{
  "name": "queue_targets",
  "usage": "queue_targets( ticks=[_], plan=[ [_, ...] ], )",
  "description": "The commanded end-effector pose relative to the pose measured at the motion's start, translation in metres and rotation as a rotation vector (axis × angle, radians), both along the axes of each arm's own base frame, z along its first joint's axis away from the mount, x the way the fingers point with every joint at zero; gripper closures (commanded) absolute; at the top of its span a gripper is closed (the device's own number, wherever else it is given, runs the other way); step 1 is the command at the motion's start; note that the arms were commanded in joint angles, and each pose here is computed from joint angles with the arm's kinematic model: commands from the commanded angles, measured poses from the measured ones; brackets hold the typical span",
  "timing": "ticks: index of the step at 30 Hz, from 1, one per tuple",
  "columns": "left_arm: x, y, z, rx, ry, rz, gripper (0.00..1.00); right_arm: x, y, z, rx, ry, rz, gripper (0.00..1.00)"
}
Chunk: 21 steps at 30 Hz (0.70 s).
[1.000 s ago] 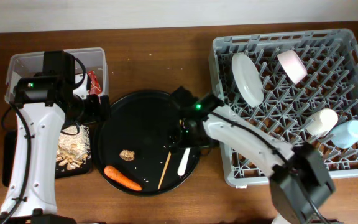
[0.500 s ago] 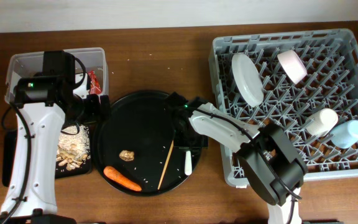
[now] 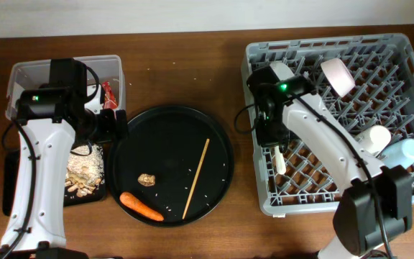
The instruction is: Sort waste into correct bins and load items into the dishwasher rack
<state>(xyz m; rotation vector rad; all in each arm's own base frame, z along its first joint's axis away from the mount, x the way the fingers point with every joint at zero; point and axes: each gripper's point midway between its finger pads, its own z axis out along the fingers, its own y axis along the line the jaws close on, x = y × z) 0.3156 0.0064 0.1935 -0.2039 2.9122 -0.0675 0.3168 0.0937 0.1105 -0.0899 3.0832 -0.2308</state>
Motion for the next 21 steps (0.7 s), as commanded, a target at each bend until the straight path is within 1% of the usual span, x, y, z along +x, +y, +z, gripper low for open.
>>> queue_targets(
  ticks=[1,2,3,4,5,6,7,9,11,12,14,16,18,20,21],
  plan=[
    [0.001,0.003,0.001,0.008,-0.002,0.015,0.01,0.002,0.001,-0.003,0.0,-0.014,0.023,0.39],
    [0.001,0.003,0.001,0.008,-0.002,0.015,0.01,0.008,0.003,-0.002,0.004,-0.035,0.023,0.34],
    [0.001,0.003,0.001,0.008,-0.002,0.015,0.01,0.012,0.007,0.008,0.022,-0.052,0.02,0.33],
    [0.001,0.003,0.001,0.008,-0.003,0.015,0.01,0.02,0.025,0.031,0.099,-0.092,0.031,0.32],
    [0.001,0.003,0.001,0.008,-0.003,0.015,0.01,0.024,0.05,0.052,0.184,-0.136,0.032,0.32],
    [0.001,0.003,0.001,0.008,-0.003,0.015,0.01,0.024,0.093,0.069,0.311,-0.169,0.104,0.32],
    [0.001,0.003,0.001,0.008,-0.003,0.015,0.01,0.018,0.122,0.071,0.365,-0.18,0.103,0.32],
    [0.001,0.003,0.001,0.008,-0.002,0.015,0.01,0.0,0.165,0.049,0.378,-0.13,0.066,0.31],
    [0.001,0.003,0.001,0.008,-0.003,0.015,0.01,-0.016,0.186,0.011,0.329,-0.041,-0.024,0.31],
    [0.001,0.003,0.001,0.008,-0.003,0.015,0.01,-0.024,0.195,-0.014,0.29,0.008,-0.047,0.31],
    [0.001,0.003,0.001,0.008,-0.003,0.015,0.01,-0.034,0.201,-0.041,0.244,0.064,-0.081,0.31],
    [0.002,0.003,0.001,0.008,-0.007,0.015,0.01,-0.045,0.205,-0.083,0.186,0.15,-0.098,0.32],
    [0.003,0.003,0.001,0.008,-0.011,0.015,0.01,-0.047,0.205,-0.104,0.159,0.175,-0.099,0.41],
    [0.003,0.003,0.001,0.008,-0.01,0.015,0.01,-0.05,0.205,-0.113,0.142,0.189,-0.098,0.42],
    [0.003,0.003,0.001,0.009,-0.01,0.015,0.01,-0.051,0.205,-0.12,0.134,0.196,-0.095,0.44]
  ],
)
